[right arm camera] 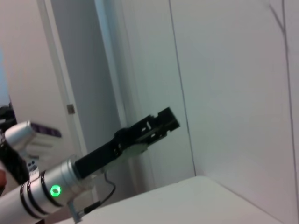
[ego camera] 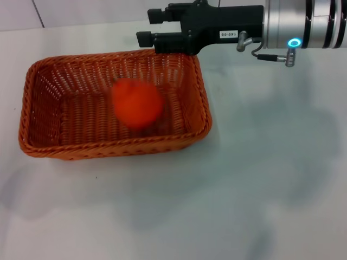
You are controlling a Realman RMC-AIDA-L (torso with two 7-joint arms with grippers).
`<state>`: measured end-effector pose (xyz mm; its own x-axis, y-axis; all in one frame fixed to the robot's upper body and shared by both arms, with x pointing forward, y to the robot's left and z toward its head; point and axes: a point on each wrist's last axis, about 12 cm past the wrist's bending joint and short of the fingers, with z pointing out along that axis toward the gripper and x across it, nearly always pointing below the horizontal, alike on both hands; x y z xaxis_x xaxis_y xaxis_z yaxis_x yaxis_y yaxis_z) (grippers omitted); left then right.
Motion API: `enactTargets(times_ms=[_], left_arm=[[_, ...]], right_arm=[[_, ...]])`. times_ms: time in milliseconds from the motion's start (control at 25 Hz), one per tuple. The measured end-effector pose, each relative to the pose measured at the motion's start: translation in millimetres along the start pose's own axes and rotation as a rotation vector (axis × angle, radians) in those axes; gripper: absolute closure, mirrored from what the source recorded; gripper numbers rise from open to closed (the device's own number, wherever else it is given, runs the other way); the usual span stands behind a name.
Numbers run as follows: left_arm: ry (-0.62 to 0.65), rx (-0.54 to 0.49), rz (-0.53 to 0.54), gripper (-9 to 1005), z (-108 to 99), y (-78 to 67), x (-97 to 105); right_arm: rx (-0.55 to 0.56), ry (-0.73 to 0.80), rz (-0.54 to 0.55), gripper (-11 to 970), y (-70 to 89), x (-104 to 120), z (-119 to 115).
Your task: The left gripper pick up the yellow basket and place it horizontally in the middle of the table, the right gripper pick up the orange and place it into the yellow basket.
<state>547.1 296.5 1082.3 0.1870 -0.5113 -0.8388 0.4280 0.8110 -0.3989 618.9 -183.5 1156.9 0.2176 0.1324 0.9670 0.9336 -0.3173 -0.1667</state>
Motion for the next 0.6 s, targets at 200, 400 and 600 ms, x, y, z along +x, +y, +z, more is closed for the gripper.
enactTargets(times_ms=[200, 400, 600], left_arm=[[0.0, -0.001, -0.007, 294, -3, -0.8, 2], [-0.01, -0.002, -0.01, 293, -11, -0.6, 1], [-0.047, -0.027, -0.02, 293, -27, 0.1, 0]], right_arm=[[-0.043, 0.109, 0.009, 184, 0.1, -5, -15], [-0.209, 0.317, -0.023, 98, 4.3, -18, -52], [-0.443, 0.48, -0.019, 13, 12.0, -43, -88]])
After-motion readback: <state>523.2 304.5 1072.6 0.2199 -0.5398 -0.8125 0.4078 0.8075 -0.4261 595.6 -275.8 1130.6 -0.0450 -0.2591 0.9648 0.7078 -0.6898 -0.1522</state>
